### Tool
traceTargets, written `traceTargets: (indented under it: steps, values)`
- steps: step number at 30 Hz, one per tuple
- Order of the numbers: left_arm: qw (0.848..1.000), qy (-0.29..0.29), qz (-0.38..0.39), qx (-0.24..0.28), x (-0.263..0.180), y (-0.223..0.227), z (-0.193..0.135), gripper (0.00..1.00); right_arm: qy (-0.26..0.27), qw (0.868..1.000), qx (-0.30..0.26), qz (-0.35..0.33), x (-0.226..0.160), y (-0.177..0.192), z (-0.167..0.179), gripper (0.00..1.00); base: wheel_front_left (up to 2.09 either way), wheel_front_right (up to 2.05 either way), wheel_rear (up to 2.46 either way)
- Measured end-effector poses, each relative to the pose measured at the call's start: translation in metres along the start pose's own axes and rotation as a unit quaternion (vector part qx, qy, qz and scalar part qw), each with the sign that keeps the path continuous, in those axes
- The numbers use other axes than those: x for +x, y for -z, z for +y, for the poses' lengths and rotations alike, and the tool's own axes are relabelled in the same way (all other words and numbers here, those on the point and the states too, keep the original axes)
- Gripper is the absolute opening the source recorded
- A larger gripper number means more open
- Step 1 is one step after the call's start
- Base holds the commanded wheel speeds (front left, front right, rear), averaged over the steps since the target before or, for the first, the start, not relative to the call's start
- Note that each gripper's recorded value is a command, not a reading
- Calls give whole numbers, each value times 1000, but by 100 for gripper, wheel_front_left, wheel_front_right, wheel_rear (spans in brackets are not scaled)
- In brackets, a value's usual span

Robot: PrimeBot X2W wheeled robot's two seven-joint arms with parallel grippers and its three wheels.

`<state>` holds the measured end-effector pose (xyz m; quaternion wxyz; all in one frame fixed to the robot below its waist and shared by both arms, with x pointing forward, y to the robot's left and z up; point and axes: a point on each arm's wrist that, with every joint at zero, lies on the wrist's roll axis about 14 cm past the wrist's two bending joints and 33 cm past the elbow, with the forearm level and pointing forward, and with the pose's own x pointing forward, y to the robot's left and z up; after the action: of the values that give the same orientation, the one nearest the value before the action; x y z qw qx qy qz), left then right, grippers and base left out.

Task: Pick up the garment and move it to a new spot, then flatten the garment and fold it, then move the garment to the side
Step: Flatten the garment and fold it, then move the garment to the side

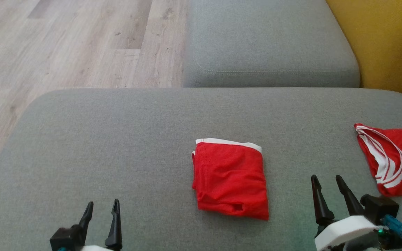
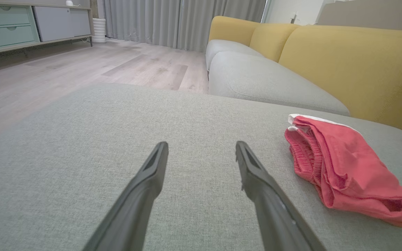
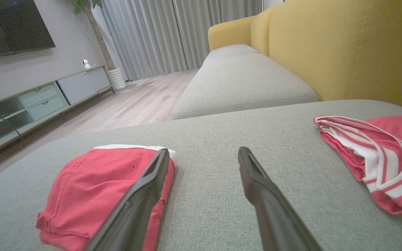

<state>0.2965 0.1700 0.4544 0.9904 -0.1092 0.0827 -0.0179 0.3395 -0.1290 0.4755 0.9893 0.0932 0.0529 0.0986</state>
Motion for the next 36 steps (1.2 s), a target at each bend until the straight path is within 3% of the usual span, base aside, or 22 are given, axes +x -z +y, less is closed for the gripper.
traceTargets:
  steps: [15, 23, 30, 36]
  values:
    - [1000, -9, -19, -7, -3, -12, 2, 100, -11, 999, -18, 45, 4, 17, 5, 100, 0, 0, 0]
    - [1000, -13, -26, -11, -3, -18, 1, 100, -49, 992, -72, 87, 61, -5, 30, 100, 0, 0, 0]
    - [999, -38, -33, -15, -8, -22, 14, 100, -58, 967, -72, 237, 62, 69, 33, 100, 0, 0, 0]
    - [997, -69, -36, -20, -14, -24, 29, 100, -76, 950, -49, 298, 63, 105, 46, 100, 0, 0, 0]
